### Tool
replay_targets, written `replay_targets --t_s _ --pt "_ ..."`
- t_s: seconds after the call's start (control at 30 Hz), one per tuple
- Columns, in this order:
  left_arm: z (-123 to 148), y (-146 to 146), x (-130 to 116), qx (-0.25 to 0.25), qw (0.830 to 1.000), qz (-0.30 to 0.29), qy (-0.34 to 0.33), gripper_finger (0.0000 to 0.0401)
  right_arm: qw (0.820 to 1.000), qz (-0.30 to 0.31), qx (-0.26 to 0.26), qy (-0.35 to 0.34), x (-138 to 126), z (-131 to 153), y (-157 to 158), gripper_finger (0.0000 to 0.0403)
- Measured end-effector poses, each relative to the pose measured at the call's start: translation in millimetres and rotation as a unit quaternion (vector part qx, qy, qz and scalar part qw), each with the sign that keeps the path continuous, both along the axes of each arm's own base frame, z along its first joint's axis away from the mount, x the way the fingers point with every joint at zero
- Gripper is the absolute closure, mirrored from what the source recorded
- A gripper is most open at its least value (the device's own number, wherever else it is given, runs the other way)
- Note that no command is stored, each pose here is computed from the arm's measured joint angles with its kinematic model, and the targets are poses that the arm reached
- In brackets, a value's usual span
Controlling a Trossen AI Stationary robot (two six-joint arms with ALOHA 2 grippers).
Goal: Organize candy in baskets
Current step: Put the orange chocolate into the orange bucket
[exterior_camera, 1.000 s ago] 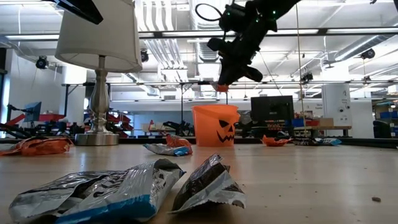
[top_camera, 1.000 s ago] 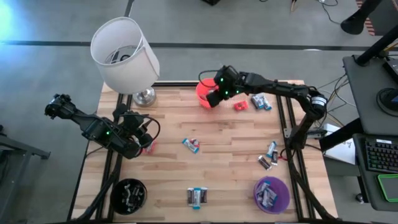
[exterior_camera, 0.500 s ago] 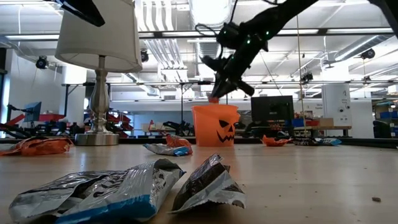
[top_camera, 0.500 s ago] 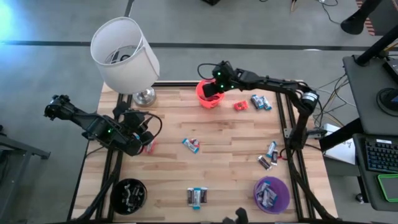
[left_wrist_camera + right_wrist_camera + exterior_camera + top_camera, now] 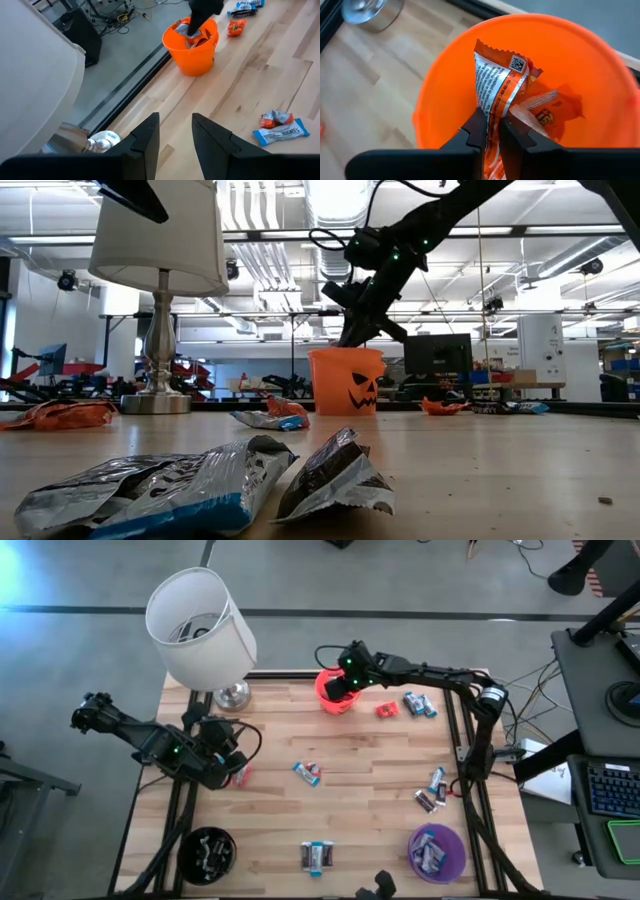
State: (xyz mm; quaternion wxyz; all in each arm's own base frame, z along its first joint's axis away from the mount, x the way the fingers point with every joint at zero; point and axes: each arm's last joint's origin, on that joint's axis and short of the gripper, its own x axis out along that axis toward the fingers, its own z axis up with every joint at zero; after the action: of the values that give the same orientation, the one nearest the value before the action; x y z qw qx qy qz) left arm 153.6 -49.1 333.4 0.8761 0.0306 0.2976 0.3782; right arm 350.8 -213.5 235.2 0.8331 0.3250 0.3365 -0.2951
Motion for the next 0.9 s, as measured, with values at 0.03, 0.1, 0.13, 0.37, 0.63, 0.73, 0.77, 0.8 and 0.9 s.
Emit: replay_targets --t_s 0.03,0.1,0.13,0.37,0.63,0.73,0.77,0.8,0.9 --pt "0 0 0 -0.002 1.0 0.002 -0.001 0.0304 1.0 0.006 0.002 -0.001 0 0 0 0.0374" --pt "0 1 1 -0.005 1.0 0.005 -0.006 0.0303 1.0 0.014 0.003 -0.003 -1 0 -1 0.0374" --pt "0 1 2 -0.006 1.0 0.006 -0.009 0.0303 1.0 0.014 0.003 -0.003 -1 0 -2 0.0374" --pt "2 4 7 -0.019 0.999 0.022 -0.036 0.0303 1.0 0.018 0.019 -0.011 -7 0 -11 0.0374" --pt "4 7 11 -0.028 0.997 0.035 -0.057 0.0303 1.0 0.03 0.005 -0.005 -9 0 -13 0.0374" --pt "5 6 13 -0.032 0.997 0.035 -0.066 0.0303 1.0 0.027 0.004 -0.01 -9 1 -14 0.0374" --pt "5 6 13 -0.034 0.996 0.035 -0.07 0.0303 1.0 0.029 -0.002 -0.012 -8 1 -14 0.0374" --pt "5 6 14 -0.036 0.996 0.035 -0.074 0.0303 0.999 0.033 -0.01 -0.016 -8 3 -15 0.0374" --pt "6 6 15 -0.037 0.996 0.035 -0.077 0.0303 0.998 0.047 -0.026 -0.03 -5 6 -16 0.0373"
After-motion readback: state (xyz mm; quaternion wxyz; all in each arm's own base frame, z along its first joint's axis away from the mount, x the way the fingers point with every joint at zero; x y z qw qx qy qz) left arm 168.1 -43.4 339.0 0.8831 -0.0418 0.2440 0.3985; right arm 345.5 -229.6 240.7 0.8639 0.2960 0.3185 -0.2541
